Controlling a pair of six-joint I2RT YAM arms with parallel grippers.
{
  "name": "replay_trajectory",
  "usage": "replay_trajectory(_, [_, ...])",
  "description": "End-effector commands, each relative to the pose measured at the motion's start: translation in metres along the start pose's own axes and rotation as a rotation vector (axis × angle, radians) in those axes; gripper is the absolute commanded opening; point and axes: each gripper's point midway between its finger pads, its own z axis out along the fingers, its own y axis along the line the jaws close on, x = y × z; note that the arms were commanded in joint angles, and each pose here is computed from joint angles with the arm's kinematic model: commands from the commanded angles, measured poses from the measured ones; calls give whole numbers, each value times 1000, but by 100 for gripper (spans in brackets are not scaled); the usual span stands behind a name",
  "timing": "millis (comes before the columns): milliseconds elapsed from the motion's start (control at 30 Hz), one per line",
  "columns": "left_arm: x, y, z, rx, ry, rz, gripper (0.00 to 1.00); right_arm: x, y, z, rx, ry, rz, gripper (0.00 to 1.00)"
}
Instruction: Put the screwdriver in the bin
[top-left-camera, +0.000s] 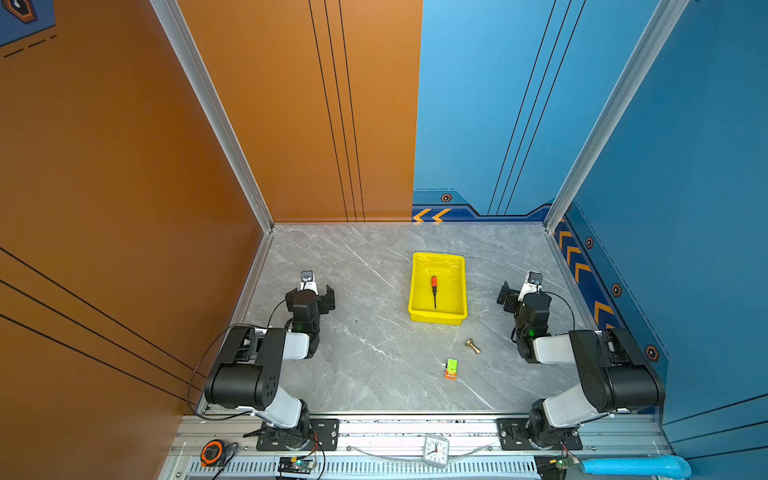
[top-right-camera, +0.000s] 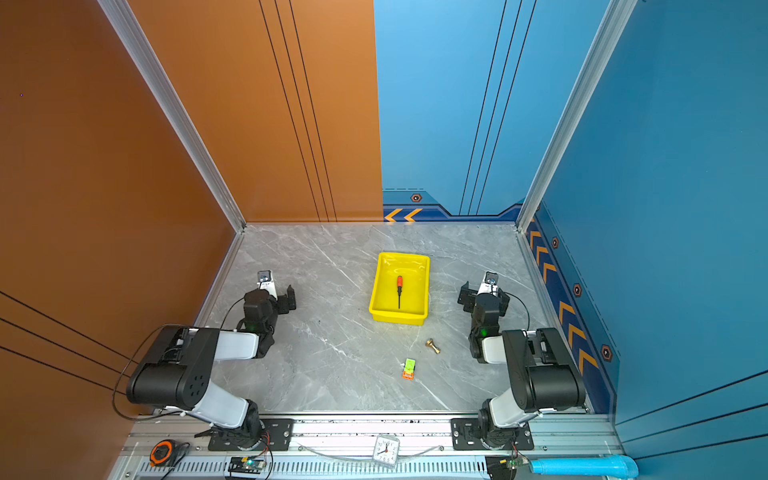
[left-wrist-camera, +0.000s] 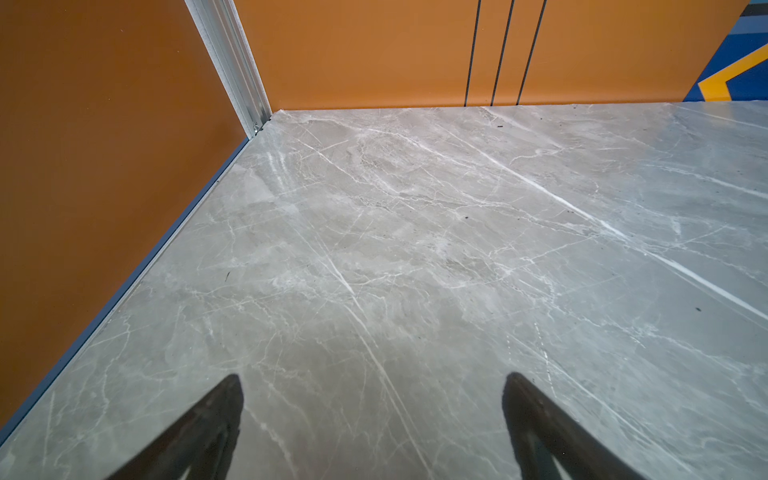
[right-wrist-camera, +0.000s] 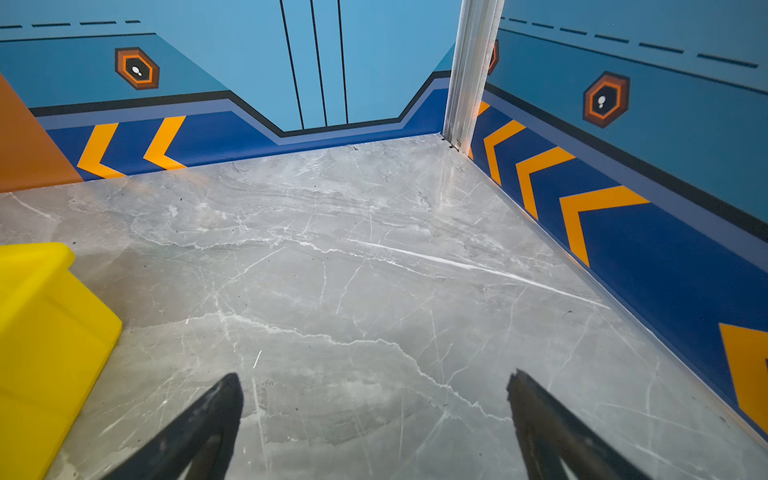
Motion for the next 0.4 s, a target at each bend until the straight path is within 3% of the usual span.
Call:
replay_trajectory(0, [-1, -3, 0, 19, -13, 13, 98, 6, -4, 2, 49, 24, -28, 100])
replay_trajectory(367, [-1, -8, 1, 51, -13, 22, 98, 6, -4, 1, 48, 23, -28, 100])
